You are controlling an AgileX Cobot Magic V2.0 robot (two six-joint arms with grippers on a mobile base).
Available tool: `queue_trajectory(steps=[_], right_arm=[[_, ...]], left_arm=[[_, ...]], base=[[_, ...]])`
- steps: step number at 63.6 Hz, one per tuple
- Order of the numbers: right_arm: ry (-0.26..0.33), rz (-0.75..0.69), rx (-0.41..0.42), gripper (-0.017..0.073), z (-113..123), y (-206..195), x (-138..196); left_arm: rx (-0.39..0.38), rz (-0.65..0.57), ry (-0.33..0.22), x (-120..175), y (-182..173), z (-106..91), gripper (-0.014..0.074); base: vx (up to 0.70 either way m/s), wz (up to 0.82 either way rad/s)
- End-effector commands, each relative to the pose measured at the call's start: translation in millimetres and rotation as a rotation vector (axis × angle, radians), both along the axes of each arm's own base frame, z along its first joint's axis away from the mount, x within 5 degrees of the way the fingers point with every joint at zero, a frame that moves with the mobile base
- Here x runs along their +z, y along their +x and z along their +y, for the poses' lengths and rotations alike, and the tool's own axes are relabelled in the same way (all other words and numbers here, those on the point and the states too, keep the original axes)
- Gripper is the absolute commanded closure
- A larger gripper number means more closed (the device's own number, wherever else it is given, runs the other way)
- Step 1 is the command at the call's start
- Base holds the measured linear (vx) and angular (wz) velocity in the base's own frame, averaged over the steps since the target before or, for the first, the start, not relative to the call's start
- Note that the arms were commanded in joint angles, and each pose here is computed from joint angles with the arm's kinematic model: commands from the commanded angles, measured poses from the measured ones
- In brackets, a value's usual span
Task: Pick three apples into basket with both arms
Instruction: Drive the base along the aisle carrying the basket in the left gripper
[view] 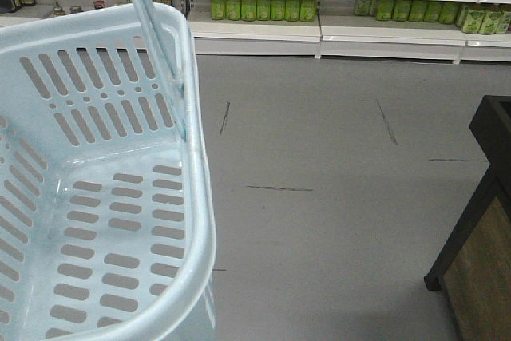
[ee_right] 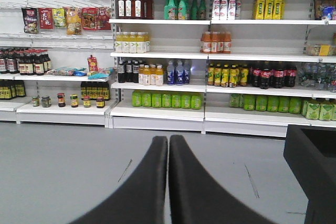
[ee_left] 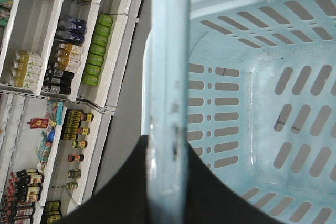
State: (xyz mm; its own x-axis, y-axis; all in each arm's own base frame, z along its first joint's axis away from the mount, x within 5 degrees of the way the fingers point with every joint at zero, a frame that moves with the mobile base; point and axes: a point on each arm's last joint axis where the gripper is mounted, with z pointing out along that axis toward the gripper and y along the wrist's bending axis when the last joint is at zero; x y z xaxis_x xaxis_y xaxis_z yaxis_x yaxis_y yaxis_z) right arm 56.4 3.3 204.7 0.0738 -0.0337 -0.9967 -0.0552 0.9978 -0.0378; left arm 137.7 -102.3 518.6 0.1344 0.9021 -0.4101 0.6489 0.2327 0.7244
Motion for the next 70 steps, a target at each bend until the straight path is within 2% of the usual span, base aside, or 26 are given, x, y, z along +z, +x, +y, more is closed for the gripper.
queue_trajectory(steps=[1,70], right_arm=[[-0.014,-0.075,-0.004,0.0568,0.0,-1.1,2.7],[-0.014,-0.075,-0.004,0.0568,0.0,-1.1,2.7]], left_arm=[[0.004,-0.078,-0.060,14.5,-4.7,5.7,0.0600],[0.004,-0.078,-0.060,14.5,-4.7,5.7,0.0600]], base=[[0.10,-0.02],[0.11,-0.01]])
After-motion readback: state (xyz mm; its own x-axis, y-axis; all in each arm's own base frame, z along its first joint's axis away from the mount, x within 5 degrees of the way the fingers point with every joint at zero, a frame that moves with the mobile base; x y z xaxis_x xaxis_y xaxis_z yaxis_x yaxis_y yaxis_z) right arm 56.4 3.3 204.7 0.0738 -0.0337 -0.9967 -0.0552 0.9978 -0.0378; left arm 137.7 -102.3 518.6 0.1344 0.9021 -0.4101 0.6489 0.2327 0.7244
